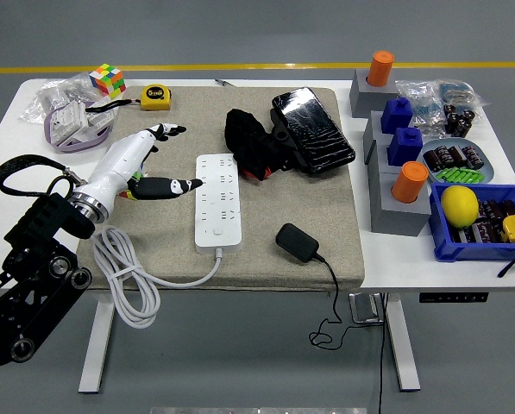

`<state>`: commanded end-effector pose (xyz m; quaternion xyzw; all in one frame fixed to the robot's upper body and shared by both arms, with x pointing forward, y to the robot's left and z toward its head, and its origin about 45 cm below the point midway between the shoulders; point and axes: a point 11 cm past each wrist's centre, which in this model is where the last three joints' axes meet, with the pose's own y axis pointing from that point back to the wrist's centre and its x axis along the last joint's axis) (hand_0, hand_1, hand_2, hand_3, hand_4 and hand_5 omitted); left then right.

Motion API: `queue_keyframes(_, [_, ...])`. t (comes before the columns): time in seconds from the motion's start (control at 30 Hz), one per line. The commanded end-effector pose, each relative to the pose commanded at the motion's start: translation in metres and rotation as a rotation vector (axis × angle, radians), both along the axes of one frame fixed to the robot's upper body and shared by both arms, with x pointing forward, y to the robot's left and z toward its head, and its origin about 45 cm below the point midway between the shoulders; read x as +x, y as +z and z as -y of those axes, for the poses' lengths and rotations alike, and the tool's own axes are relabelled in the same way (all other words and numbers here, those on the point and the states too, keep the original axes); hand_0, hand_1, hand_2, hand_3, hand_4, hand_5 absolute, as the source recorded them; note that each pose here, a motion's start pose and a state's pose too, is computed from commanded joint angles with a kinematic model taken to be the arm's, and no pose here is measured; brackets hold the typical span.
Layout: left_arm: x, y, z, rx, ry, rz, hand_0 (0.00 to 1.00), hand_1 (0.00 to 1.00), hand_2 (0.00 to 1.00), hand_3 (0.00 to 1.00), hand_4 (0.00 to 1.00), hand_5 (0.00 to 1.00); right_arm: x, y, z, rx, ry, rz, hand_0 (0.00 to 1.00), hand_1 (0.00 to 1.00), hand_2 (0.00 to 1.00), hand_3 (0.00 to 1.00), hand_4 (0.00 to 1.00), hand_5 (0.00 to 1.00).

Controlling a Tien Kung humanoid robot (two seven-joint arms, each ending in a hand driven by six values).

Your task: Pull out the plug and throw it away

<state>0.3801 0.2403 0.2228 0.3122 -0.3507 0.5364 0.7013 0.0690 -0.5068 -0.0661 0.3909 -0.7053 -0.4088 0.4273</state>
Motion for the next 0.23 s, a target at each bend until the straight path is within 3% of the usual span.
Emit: queue_keyframes(0.23, [-0.0005,-0.0018,0.0000,0.003,0.000,-0.008,0.667,0.815,0.869,0.853,0.941,0.395,0.0000,-0.0002,-0.0003,0.000,0.003,-0.002,0.570,0.647,0.670,0.566,0.974,0.450])
